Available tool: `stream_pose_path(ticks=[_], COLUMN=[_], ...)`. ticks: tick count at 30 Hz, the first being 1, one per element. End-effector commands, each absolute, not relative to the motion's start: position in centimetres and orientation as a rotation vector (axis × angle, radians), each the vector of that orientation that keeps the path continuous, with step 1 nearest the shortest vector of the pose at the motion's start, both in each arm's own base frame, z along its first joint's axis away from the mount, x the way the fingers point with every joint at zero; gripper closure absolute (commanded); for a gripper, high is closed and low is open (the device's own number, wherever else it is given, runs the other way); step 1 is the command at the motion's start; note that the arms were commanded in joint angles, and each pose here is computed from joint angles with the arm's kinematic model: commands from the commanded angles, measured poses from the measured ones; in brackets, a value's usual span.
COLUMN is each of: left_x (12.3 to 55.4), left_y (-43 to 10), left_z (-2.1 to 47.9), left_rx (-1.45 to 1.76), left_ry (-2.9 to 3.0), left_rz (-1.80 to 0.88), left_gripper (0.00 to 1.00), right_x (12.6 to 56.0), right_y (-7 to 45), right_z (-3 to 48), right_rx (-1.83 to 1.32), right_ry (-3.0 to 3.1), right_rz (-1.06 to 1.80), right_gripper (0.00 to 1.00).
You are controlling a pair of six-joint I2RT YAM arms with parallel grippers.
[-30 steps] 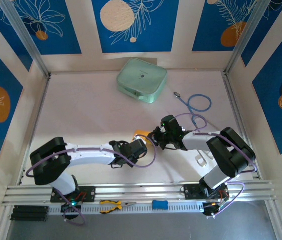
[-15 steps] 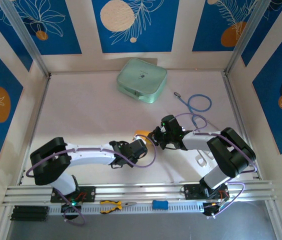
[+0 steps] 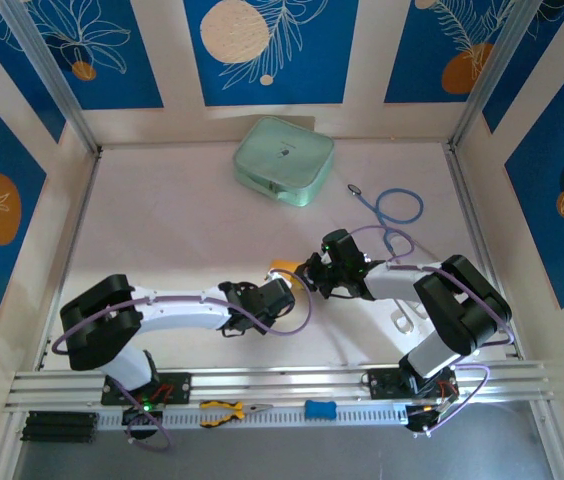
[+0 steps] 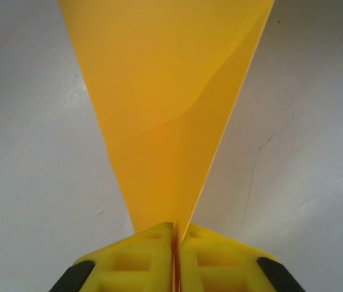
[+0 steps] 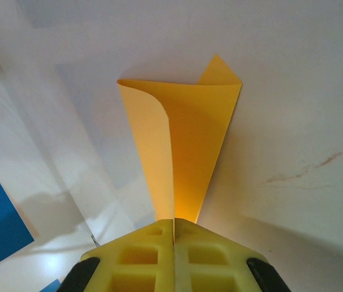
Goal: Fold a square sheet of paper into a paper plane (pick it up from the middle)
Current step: Fold the wing at the bottom-center of the table.
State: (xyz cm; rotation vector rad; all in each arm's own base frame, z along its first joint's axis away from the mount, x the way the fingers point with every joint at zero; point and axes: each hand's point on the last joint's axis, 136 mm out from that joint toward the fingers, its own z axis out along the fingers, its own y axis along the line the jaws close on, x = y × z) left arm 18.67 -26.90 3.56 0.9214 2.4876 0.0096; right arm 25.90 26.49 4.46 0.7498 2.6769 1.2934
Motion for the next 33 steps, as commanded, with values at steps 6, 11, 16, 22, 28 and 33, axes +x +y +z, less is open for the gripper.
stream_pose_path(ticks=[6,11,16,22,28,33], left_x=[18.4,18.2,18.3,18.3,18.2,18.2], left_y=[-27.5,-28.4,-28.8,-29.2,-29.5,-29.6], left_z=[3.5,3.6,4.1,3.9,3.4,3.1], left_rx=[0.891,0.810,0.719,0.674,0.637,0.618], left_ry=[2.519,2.580,2.610,2.636,2.666,2.673], left_rz=[-0.032,-0.242,-0.506,-0.675,-0.797,-0.879], left_gripper=[1.00,1.00,1.00,1.00,1.00,1.00], right_x=[25.8,24.9,23.8,22.9,22.2,21.9], right_y=[26.2,24.1,21.3,19.3,20.3,22.2], right_z=[5.3,5.2,5.8,6.8,7.7,8.5], right_rx=[0.692,0.692,0.685,0.681,0.536,0.292], right_ry=[2.675,2.679,2.680,2.633,2.590,2.542], right_rz=[1.284,1.163,1.022,0.973,1.011,0.967], right_gripper=[0.86,0.59,0.49,0.49,0.54,0.61])
